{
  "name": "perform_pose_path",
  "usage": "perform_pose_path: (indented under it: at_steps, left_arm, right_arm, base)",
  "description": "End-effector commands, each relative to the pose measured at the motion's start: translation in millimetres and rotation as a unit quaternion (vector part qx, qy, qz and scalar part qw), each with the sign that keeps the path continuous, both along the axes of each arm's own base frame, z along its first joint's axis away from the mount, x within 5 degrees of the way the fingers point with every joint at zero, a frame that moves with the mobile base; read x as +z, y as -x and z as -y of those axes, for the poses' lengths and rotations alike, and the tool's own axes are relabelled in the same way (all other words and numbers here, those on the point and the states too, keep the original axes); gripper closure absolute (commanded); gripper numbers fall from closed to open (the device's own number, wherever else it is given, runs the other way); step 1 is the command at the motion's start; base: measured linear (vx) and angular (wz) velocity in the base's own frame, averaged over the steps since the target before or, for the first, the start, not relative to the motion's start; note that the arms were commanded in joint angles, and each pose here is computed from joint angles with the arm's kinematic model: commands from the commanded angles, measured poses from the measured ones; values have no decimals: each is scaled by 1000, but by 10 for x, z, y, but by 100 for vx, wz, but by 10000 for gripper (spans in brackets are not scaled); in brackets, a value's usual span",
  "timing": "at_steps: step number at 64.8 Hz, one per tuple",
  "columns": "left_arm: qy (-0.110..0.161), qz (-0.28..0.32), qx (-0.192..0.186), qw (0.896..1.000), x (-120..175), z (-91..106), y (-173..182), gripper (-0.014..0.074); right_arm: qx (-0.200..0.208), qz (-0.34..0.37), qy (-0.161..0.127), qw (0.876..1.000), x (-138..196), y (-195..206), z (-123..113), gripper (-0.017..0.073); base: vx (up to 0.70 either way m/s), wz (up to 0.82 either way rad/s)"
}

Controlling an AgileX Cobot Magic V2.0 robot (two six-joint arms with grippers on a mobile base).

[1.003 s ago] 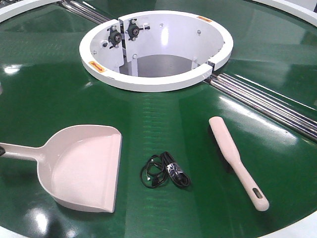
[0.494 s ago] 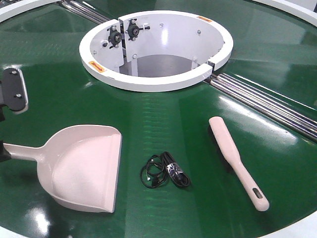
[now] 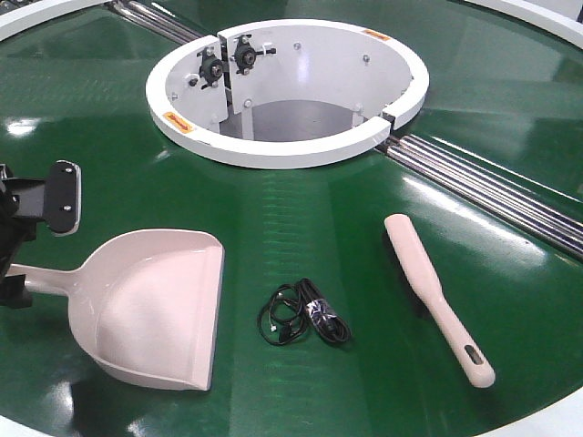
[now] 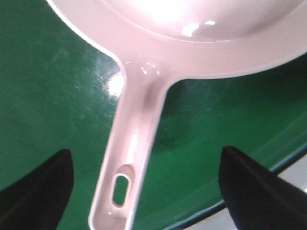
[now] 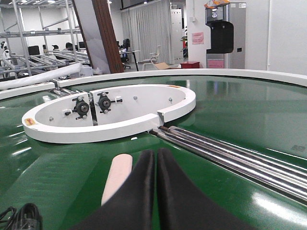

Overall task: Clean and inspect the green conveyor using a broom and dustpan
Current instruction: 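Lower the left gripper onto the pink dustpan handle and grasp it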

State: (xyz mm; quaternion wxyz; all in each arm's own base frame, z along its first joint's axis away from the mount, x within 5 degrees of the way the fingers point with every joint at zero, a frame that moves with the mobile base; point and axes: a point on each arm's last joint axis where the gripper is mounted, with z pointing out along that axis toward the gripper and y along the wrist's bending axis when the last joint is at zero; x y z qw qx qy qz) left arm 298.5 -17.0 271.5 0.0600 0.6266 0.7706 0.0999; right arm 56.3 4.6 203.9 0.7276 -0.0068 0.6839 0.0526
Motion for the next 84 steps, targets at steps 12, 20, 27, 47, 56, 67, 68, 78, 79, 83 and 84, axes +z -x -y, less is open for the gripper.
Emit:
perform_pose_path:
  at_steps: [12, 20, 27, 47, 56, 67, 68, 78, 79, 83, 84]
  left_arm:
    - [-1, 53, -19, 998, 67, 5, -138, 8]
    - [-4, 44, -30, 999, 3, 8, -172, 8]
    - [-7, 33, -39, 999, -58, 11, -200, 8]
    - [-14, 20, -69, 997, -228, 21, -301, 8]
    - [-14, 13, -70, 997, -299, 23, -335, 8]
    - [-17, 1, -80, 997, -369, 25, -357, 20]
    - [-17, 1, -81, 997, -369, 25, -357, 29]
    - [-14, -1, -80, 997, -371, 29, -352, 181]
    - [-13, -1, -79, 997, -371, 31, -352, 204]
    - [-13, -1, -79, 997, -371, 31, -352, 323]
    - [-13, -1, -79, 997, -371, 31, -352, 365]
  right_arm:
    - [1, 42, 2, 999, 65, 14, -2, 568]
    - [1, 42, 2, 999, 65, 14, -2, 568]
    - [1, 42, 2, 999, 65, 14, -2, 568]
    - [1, 42, 2, 999, 65, 14, -2, 568]
    - [1, 42, 2, 999, 65, 14, -2, 568]
    - [1, 42, 2, 999, 65, 14, -2, 568]
    - [1, 42, 2, 999, 65, 14, -2, 568]
    - [1, 42, 2, 999, 65, 14, -2, 568]
    - [1, 42, 2, 999, 65, 14, -2, 568]
    - [1, 42, 2, 999, 65, 14, -2, 568]
    - [1, 42, 2, 999, 65, 14, -2, 568]
  base:
    - [0, 0]
    - [0, 0]
    - [0, 0]
    - [0, 0]
    - [0, 0]
    - [0, 0]
    - [0, 0]
    - [0, 0]
    - [0, 0]
    - [0, 0]
    - [0, 0]
